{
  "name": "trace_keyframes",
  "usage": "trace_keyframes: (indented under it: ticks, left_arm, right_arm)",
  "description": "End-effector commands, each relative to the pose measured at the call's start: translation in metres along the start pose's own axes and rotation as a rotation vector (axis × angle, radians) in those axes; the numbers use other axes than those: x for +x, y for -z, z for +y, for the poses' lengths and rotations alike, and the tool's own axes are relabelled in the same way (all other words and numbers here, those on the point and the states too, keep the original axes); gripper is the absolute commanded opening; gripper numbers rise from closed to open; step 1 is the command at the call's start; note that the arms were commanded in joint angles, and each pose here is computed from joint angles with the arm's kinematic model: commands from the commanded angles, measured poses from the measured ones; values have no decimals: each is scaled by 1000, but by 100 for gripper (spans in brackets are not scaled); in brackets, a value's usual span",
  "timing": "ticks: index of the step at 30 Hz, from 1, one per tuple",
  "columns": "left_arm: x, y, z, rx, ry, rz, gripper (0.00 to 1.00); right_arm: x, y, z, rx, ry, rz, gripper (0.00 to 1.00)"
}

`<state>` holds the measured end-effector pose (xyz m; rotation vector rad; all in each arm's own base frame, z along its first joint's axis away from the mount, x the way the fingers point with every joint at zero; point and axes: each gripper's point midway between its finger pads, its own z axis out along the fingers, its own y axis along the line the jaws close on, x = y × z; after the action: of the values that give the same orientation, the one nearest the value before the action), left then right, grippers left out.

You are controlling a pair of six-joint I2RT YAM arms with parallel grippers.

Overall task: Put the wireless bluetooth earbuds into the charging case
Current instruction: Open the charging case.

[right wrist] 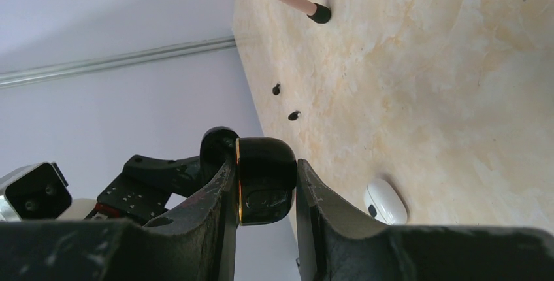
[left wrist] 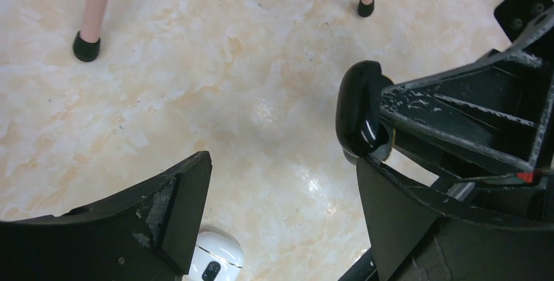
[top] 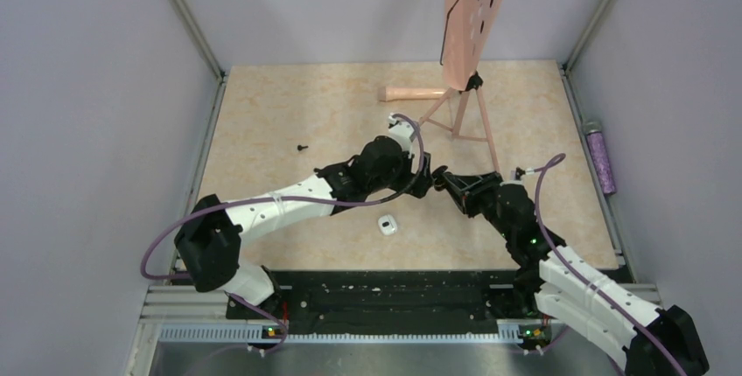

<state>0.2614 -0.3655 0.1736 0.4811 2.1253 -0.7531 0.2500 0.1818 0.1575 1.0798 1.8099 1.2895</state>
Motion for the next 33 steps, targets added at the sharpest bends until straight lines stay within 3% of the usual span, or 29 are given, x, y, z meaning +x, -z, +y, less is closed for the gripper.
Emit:
trace_keyframes:
  ticks: [1,11,17,24,33]
  left_arm:
    - [-37,8,5,-61,43,-125,87]
    - [-41,22,9,-90,130,-134,91]
    - [-34,39,10,-114,363,-116,84]
    - [-34,45,-7,50,652,-160,85]
    - [-31,63,-44,394,662,-221,86]
  right_arm:
    - [7,7,30,-91,5,34,0]
    - [3,9,31,-102,6,9,0]
    - [-7,12,34,-141,-27,-41,0]
    - [-7,10,47,-234,-45,-43,0]
    - [-3,7,48,-259,-87,-15,0]
